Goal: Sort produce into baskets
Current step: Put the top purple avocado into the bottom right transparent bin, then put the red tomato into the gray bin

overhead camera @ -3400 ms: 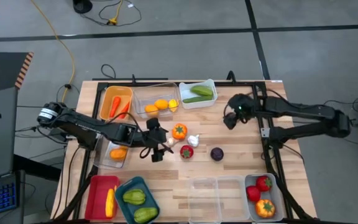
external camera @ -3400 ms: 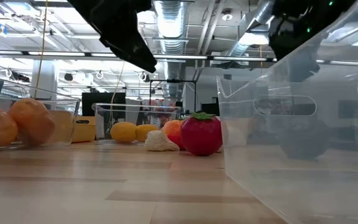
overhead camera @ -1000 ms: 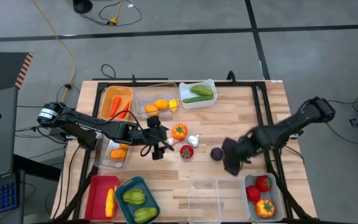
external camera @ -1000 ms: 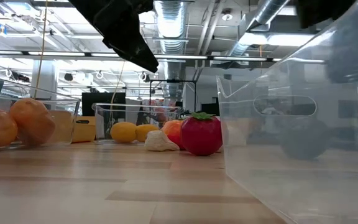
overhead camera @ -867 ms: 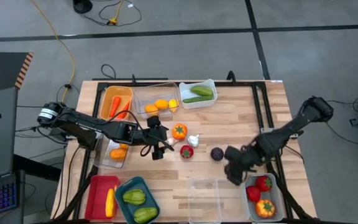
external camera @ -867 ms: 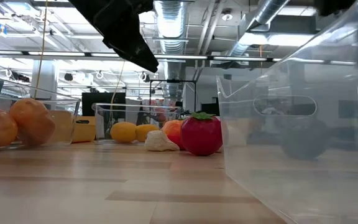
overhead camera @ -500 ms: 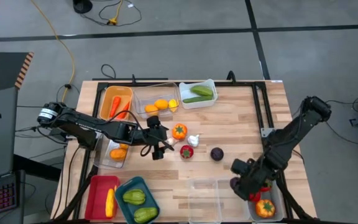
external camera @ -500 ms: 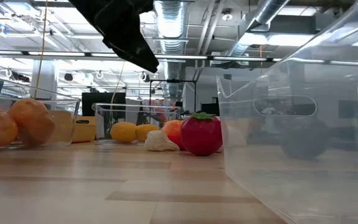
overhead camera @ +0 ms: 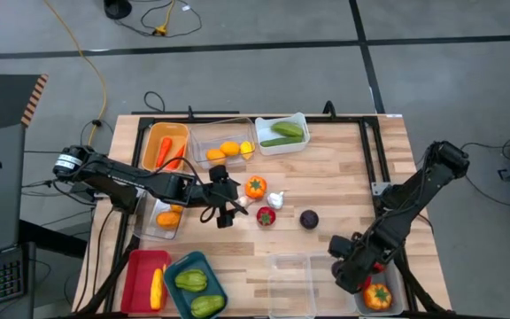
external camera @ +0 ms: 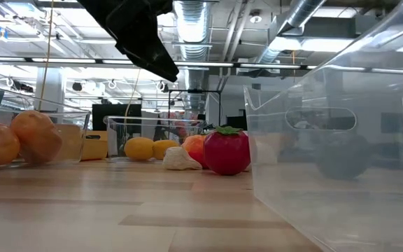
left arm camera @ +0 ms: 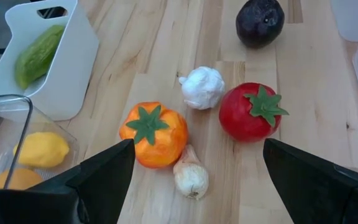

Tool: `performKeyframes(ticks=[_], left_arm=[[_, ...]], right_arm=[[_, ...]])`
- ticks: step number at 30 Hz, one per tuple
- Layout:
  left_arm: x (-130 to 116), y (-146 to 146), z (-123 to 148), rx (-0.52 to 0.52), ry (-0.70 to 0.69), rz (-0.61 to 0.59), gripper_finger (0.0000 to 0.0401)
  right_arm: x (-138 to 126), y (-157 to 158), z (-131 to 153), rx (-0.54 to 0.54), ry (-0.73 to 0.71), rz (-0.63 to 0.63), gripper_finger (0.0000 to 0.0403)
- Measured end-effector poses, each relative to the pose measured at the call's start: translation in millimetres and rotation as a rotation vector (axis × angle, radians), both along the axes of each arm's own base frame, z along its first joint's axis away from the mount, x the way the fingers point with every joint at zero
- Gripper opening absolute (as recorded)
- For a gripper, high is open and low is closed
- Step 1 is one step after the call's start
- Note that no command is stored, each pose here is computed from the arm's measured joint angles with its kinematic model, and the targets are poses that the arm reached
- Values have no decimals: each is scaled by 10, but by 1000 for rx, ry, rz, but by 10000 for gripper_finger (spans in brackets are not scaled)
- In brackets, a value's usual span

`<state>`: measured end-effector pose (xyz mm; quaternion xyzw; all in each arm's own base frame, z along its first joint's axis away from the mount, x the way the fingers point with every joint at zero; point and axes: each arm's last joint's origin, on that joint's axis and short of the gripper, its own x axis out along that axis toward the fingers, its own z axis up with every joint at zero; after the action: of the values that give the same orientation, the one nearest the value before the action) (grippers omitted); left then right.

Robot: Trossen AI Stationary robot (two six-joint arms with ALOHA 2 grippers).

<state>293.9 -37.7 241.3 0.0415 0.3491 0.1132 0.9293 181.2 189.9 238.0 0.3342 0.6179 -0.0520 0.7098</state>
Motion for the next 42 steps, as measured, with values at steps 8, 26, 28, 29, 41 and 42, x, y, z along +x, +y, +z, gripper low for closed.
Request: performKeyframes(ticks=[8, 26, 28, 29, 41, 42], left_arm=[[0, 0, 0, 0, -1, 0, 342], [109, -24, 139, -152, -212, 57, 342], [120, -44, 157, -177, -231, 30, 342], [123, -58, 164, -183, -238, 21, 342], [244, -285, 82, -158, -227, -61, 342], [311, -322, 66, -142, -220, -79, 342]], right_arm=[[54, -53, -1, 5, 6, -24, 388], [233, -248, 2, -22, -38, -11, 373], [256, -276, 2, -29, -48, 1, 373], [266, -290, 2, -33, -51, 6, 373], [429, -467, 21, -63, -136, 67, 373], [450, -483, 28, -62, -150, 69, 373]])
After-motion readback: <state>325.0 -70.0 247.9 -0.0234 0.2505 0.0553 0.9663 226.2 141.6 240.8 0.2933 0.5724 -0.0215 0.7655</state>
